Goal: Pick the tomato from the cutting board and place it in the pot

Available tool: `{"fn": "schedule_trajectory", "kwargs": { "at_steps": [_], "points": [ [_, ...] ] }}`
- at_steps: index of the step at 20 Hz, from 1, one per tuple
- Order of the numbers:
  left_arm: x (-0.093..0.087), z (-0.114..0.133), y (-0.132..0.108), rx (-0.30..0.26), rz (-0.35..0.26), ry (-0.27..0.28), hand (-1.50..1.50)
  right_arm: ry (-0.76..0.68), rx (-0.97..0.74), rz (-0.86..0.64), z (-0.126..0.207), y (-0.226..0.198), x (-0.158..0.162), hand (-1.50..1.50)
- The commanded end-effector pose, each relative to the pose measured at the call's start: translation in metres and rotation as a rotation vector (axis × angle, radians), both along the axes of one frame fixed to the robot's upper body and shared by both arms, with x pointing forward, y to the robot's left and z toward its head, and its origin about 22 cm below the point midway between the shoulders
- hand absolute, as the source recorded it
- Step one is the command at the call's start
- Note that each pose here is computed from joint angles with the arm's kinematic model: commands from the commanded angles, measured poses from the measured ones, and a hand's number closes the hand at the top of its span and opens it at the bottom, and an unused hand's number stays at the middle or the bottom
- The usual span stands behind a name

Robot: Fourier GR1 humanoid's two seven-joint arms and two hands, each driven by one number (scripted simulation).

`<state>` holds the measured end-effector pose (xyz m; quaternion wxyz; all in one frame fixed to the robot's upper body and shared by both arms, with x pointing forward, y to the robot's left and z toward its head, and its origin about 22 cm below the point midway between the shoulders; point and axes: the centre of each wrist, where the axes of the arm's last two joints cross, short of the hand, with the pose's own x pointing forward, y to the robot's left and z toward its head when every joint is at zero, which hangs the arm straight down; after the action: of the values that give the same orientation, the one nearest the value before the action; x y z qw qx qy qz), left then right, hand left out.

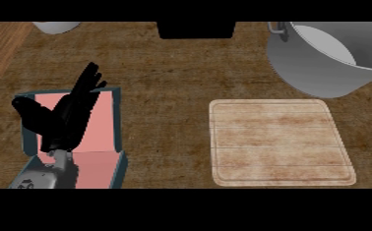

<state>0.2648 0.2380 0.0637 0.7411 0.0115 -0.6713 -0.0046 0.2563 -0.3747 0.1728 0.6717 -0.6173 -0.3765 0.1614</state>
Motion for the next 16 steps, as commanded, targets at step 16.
{"fn": "schedule_trajectory", "kwargs": {
  "at_steps": [16],
  "points": [
    [0.001,-0.008,-0.017,0.005,-0.032,0.001,0.0,-0.303,-0.043,0.159,0.157,0.043,0.072,1.5]
  ]
}}
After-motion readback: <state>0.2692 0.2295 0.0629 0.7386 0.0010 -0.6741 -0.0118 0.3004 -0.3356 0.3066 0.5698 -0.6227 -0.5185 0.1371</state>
